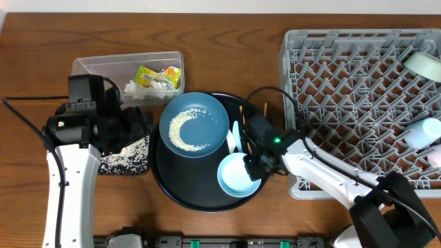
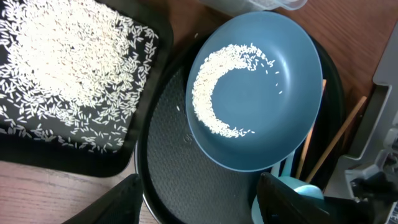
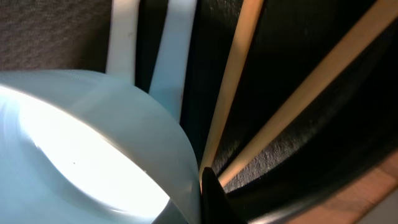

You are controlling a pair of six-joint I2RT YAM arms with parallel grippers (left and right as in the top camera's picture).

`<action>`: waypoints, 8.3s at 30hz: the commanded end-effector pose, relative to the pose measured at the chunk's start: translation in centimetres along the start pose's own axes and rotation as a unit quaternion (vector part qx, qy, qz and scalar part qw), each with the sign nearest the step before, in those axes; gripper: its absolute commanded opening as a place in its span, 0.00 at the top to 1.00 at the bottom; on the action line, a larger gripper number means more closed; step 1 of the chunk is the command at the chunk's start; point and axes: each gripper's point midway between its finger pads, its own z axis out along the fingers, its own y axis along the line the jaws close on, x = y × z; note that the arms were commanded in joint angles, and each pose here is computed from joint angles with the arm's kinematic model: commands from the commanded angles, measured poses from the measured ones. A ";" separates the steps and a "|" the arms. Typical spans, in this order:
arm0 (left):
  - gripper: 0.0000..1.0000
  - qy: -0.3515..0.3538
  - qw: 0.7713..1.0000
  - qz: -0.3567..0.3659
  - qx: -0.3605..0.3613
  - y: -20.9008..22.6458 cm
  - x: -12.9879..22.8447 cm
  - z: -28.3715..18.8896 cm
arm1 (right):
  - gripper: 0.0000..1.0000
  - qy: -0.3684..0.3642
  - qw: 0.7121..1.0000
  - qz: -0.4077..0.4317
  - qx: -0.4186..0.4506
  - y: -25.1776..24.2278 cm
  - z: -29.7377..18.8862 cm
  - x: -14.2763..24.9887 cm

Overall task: Sort waste into correct bins and load items into the dishwasher rack
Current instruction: 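Carry light-blue bowl with right gripper to the rack's top-right corner, then lower bowl into the rack, open right gripper and withdraw, then reach left gripper to the blue plate's edge and grasp it, then lift and tilt the blue plate with left gripper over the black tray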

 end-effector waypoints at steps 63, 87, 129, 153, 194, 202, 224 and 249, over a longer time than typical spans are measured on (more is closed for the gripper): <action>0.39 0.001 1.000 -0.001 -0.006 0.2 0.1 -0.6 | 0.99 -0.110 0.660 0.286 0.686 -47.6 -25.6 -1.8; 0.39 0.000 1.000 -0.002 -0.006 0.2 0.1 -0.6 | 0.62 -0.122 0.759 0.245 0.590 -44.1 -18.4 -5.1; 0.30 0.003 1.000 -0.002 -0.007 0.2 0.0 -0.3 | 0.18 -0.252 0.963 0.073 -0.062 -12.8 -17.7 -10.0; 0.20 0.050 0.961 0.269 0.030 -13.8 4.7 12.2 | 0.22 -0.126 0.977 0.153 0.084 -11.5 -11.4 -7.4; 0.94 0.088 0.939 0.326 -0.063 -12.0 8.8 13.0 | 0.21 -0.115 0.975 0.157 0.111 -12.3 -11.5 -6.6; 0.94 0.022 0.950 0.312 -0.023 -12.6 6.8 7.2 | 0.21 -0.113 0.975 0.157 0.112 -12.4 -11.5 -6.6; 0.94 -0.007 0.989 0.059 0.135 -3.2 -3.2 1.1 | 0.21 -0.113 0.975 0.157 0.112 -12.4 -11.4 -6.5; 0.94 -0.101 0.849 -0.092 0.511 3.2 -8.8 -5.3 | 0.21 -0.114 0.974 0.157 0.115 -12.5 -11.5 -6.5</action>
